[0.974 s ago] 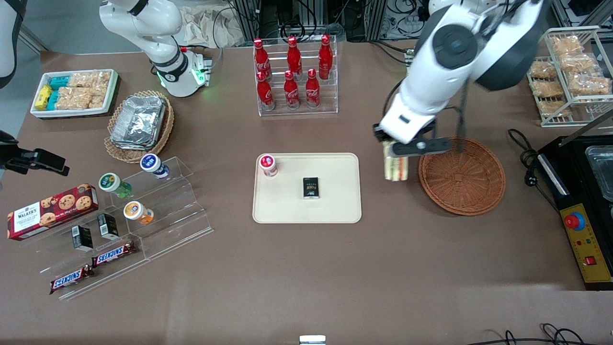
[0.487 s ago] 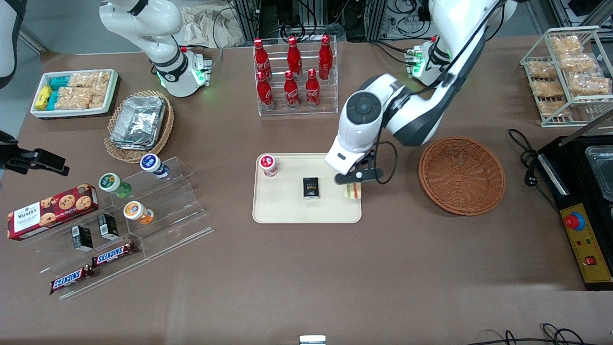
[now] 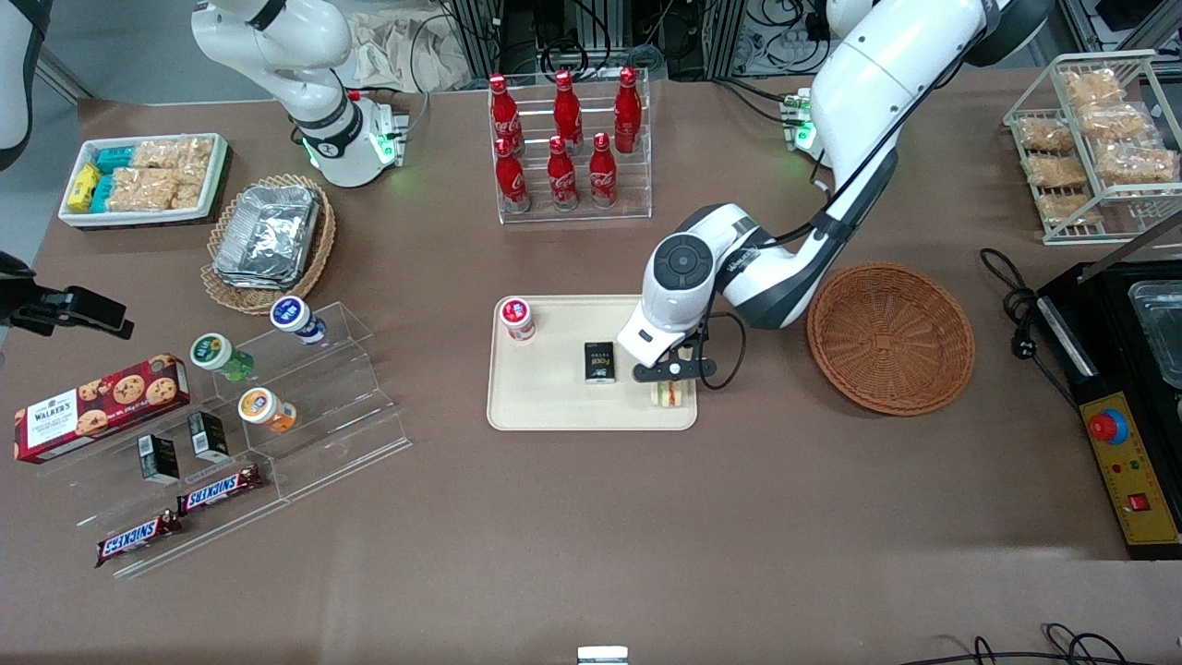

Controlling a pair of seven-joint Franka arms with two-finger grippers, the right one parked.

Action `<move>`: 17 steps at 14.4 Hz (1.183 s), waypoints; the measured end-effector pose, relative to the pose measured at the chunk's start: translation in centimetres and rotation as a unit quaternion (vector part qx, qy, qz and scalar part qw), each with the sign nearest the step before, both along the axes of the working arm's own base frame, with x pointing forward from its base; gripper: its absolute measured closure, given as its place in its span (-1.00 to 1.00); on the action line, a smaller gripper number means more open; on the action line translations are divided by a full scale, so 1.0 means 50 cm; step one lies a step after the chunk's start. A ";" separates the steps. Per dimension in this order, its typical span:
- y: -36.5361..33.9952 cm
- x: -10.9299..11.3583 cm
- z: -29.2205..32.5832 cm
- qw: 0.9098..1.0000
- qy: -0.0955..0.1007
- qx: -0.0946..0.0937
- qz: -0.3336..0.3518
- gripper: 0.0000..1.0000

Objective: Place sandwich from basket to tray

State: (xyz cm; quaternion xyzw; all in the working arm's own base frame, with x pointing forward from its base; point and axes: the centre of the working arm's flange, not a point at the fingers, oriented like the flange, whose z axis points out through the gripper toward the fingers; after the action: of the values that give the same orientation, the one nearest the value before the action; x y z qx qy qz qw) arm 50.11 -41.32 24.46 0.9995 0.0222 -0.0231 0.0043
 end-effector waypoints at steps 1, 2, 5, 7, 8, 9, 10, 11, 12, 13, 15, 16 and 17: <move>0.000 -0.001 -0.008 1.000 -0.001 0.000 -0.003 0.59; -0.001 -0.002 -0.016 1.000 -0.002 0.001 -0.007 0.59; -0.001 -0.003 -0.032 1.000 -0.004 0.005 -0.014 0.47; 0.000 -0.002 -0.033 1.000 -0.004 0.005 -0.001 0.12; -0.001 -0.002 -0.032 1.000 -0.005 0.005 0.010 -0.10; -0.002 0.000 -0.029 1.000 -0.006 0.004 0.022 -0.28; -0.002 0.003 -0.023 0.999 -0.009 0.003 0.036 -0.44; -0.004 0.009 -0.011 0.999 -0.014 0.000 0.052 -0.67; -0.006 0.019 0.012 0.997 -0.024 -0.006 0.071 -0.84; -0.008 0.033 0.045 0.995 -0.038 -0.013 0.089 -0.99; -0.004 0.064 0.143 0.989 -0.071 -0.025 0.127 -1.00; 0.010 0.079 0.200 0.985 -0.084 -0.020 0.146 -1.00; 0.037 0.095 0.265 0.982 -0.096 -0.009 0.165 -1.00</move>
State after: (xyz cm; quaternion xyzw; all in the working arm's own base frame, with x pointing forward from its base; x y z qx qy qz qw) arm 54.87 -39.48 37.73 0.9795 0.1862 0.0740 0.0189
